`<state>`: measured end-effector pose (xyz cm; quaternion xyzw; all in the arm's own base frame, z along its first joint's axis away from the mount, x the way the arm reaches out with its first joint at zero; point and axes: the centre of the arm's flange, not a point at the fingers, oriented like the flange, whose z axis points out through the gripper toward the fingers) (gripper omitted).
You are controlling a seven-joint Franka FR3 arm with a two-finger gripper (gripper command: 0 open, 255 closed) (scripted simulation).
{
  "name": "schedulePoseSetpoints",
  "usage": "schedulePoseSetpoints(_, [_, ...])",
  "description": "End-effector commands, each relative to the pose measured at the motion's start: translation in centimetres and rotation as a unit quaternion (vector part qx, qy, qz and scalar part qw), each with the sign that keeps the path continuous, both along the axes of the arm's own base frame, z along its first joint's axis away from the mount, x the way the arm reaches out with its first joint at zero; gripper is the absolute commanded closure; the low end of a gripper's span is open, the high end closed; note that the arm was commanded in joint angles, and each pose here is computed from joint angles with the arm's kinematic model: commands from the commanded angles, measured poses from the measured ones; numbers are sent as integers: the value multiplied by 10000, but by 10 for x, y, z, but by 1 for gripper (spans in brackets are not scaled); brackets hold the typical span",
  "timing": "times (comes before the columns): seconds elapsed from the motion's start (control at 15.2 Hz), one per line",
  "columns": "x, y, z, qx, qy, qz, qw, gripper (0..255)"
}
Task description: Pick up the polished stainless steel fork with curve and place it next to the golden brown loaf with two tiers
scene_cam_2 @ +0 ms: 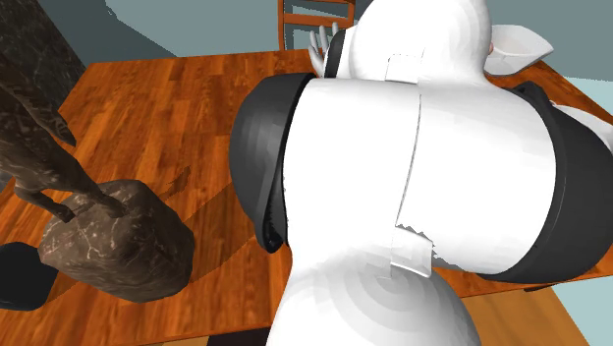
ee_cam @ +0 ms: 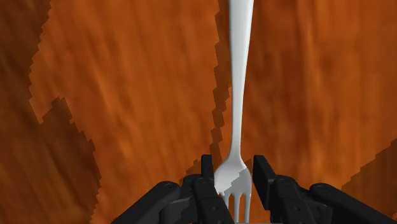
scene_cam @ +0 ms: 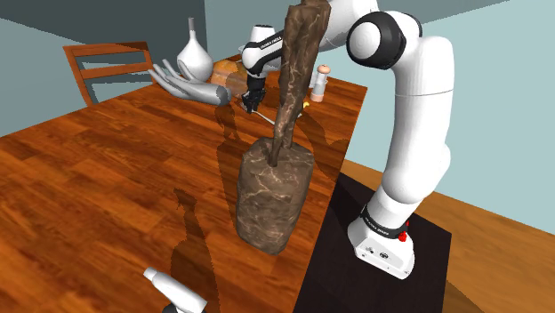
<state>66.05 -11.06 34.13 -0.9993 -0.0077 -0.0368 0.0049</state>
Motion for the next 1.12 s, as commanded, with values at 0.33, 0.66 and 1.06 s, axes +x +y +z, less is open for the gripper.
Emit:
schedulePoseSetpoints(0.33, [0,0,0,0,0,0,10000,0])
schedulePoseSetpoints(0.66, [-2,0,26,0,-1,0,10000,0])
schedulePoseSetpoints(1.06, [-4,-1,50,0,-1,0,10000,0])
